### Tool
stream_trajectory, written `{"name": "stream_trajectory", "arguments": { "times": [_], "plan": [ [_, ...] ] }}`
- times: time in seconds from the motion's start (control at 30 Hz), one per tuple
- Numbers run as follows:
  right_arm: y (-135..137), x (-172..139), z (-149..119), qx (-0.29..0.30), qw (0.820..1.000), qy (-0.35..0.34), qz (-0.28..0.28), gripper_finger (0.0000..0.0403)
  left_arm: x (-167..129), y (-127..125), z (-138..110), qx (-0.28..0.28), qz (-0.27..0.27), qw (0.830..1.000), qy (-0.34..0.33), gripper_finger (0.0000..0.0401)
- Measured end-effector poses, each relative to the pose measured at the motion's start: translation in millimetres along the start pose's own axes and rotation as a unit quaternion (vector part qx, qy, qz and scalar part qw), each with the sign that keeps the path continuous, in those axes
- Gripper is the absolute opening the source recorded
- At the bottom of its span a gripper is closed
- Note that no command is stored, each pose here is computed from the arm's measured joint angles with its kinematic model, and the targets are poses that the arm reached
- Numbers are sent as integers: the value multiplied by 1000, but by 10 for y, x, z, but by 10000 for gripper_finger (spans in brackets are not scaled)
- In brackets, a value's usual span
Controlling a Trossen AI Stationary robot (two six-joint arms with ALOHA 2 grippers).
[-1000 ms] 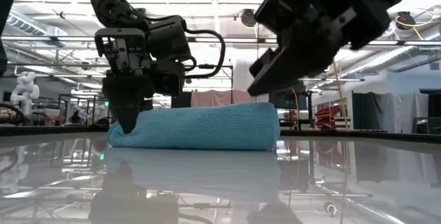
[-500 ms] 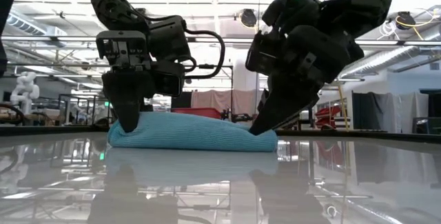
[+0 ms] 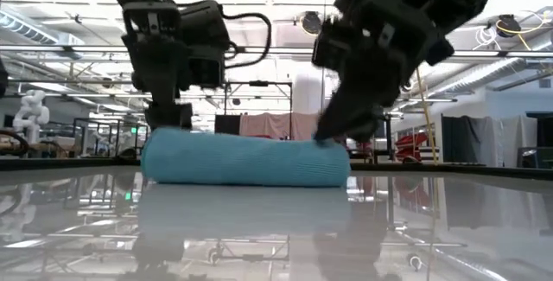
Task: Roll towel
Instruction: Roll the blue microfiber towel, then return to Home Position
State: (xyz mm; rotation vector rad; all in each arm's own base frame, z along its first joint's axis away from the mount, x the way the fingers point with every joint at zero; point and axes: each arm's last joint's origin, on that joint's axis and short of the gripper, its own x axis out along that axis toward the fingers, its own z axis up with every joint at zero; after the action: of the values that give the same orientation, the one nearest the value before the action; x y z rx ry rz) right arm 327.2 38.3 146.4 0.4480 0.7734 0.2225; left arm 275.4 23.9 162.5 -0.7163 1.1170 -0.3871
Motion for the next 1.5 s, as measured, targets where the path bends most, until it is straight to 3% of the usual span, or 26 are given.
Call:
{"name": "stream_trajectory", "arguments": {
  "times": [0.23, 0.4, 0.5, 0.57, 0.7, 0.83, 0.93, 1.17, 1.3, 1.5],
  "plan": [
    [187, -448, 220, -27, 998, -55, 13, 183, -313, -113, -132, 14, 44, 999, -7, 242],
    [377, -887, 256, -49, 996, -67, 17, 191, -546, -354, -220, 54, 72, 995, -52, 242],
    [507, -1206, 209, -61, 996, -72, 4, 186, -713, -577, -314, 102, 113, 983, -105, 242],
    [595, -1433, 176, -79, 993, -92, -10, 181, -840, -708, -390, 128, 161, 967, -152, 242],
    [721, -1865, 89, -105, 983, -143, -39, 171, -1123, -952, -547, 170, 238, 916, -275, 242],
    [749, -2213, -49, -115, 976, -171, -74, 162, -1341, -1100, -730, 189, 262, 864, -386, 242],
    [720, -2384, -175, -112, 970, -196, -93, 156, -1386, -1084, -875, 176, 267, 847, -425, 242],
    [460, -2312, -617, -73, 948, -301, -81, 139, -1081, -735, -1163, 89, 212, 856, -462, 242],
    [281, -2098, -867, -40, 928, -369, -40, 132, -887, -573, -1250, 62, 172, 848, -498, 242],
    [36, -1806, -1202, 9, 920, -392, -20, 132, -671, -366, -1345, 34, 188, 842, -504, 242]
  ]
}}
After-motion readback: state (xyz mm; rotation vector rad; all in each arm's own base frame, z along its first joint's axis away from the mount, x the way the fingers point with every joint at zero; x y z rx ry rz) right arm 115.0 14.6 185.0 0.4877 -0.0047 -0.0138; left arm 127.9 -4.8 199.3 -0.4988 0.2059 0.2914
